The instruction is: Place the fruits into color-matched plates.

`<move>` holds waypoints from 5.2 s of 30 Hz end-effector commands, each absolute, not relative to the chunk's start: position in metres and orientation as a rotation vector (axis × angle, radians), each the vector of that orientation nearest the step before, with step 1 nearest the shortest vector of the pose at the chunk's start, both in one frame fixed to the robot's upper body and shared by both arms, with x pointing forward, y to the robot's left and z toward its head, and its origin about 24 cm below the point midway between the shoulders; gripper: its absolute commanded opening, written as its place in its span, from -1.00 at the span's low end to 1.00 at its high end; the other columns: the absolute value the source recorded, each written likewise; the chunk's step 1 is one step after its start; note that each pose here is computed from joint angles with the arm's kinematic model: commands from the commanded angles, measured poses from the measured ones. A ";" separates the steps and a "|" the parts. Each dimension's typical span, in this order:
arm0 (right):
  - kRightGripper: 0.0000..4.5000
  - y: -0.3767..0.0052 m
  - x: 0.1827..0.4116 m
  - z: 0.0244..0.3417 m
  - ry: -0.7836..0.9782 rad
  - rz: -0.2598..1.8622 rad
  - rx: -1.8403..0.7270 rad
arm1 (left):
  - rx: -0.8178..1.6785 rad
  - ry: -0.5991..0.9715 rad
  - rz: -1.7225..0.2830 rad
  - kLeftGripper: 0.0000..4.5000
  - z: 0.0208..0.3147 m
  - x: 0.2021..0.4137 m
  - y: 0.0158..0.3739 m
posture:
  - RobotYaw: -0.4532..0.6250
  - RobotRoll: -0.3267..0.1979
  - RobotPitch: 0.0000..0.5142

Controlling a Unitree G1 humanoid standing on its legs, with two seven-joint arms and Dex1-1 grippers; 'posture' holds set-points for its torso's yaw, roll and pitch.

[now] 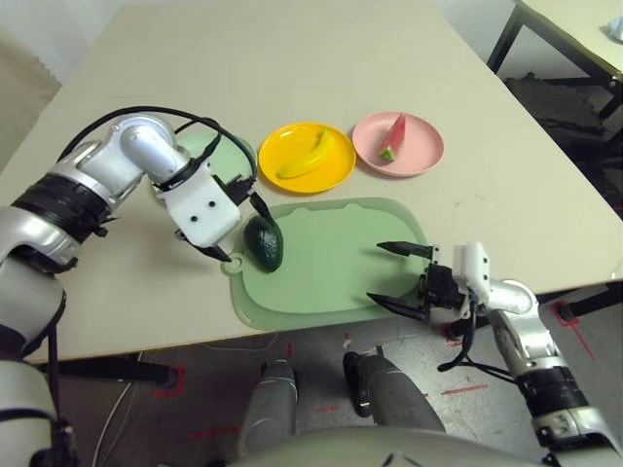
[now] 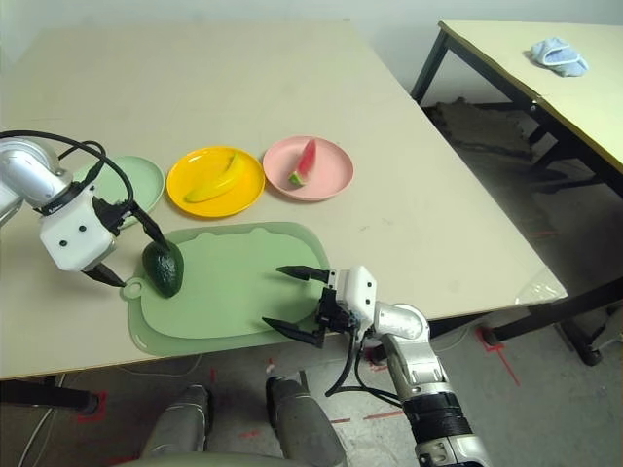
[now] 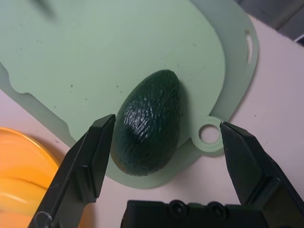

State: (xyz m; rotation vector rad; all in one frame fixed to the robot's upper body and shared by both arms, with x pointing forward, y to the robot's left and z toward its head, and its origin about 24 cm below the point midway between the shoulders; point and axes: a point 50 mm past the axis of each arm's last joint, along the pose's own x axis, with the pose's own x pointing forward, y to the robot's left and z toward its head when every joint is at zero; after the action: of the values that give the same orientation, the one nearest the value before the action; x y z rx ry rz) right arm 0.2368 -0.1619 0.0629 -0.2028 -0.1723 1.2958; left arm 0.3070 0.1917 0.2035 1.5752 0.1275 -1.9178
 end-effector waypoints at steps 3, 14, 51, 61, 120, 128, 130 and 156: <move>0.99 -0.156 0.235 0.070 -0.213 1.345 -0.175 | 1.634 0.125 -1.918 1.00 0.199 0.314 0.184 | -0.41 0.25 -0.44; 0.99 -0.159 0.231 0.065 -0.182 1.356 -0.230 | 1.605 0.146 -1.903 1.00 0.194 0.319 0.182 | -0.44 0.25 -0.44; 1.00 -0.142 0.229 0.089 -0.209 1.276 -0.171 | 1.630 0.296 -1.591 0.15 0.235 0.338 0.226 | -0.44 0.25 -0.43; 1.00 -0.140 0.223 0.089 -0.188 1.168 -0.107 | 1.505 0.370 -1.360 0.15 0.258 0.338 0.266 | -0.43 0.25 -0.46; 1.00 -0.275 0.344 0.114 -0.136 0.334 -0.131 | 0.082 -0.155 -0.298 0.99 0.150 0.230 0.327 | -0.08 0.25 -0.34; 1.00 -0.290 0.328 0.102 -0.157 0.338 -0.113 | -0.024 -0.048 -0.103 0.99 0.088 0.199 0.346 | -0.16 0.25 -0.36; 1.00 -0.293 0.326 0.101 -0.162 0.330 -0.117 | -0.039 -0.069 -0.063 0.99 0.086 0.198 0.348 | -0.17 0.25 -0.36; 1.00 -0.237 0.309 0.094 -0.250 0.357 -0.026 | 0.021 -0.070 -0.031 0.99 0.087 0.203 0.355 | -0.15 0.25 -0.19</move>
State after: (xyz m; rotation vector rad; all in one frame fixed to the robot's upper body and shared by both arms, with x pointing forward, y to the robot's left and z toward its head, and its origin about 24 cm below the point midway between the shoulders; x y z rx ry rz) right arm 0.3109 -0.2439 0.0983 -0.0192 -0.2720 0.3289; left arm 0.2080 0.3524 0.0908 0.0053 -0.0965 -0.0403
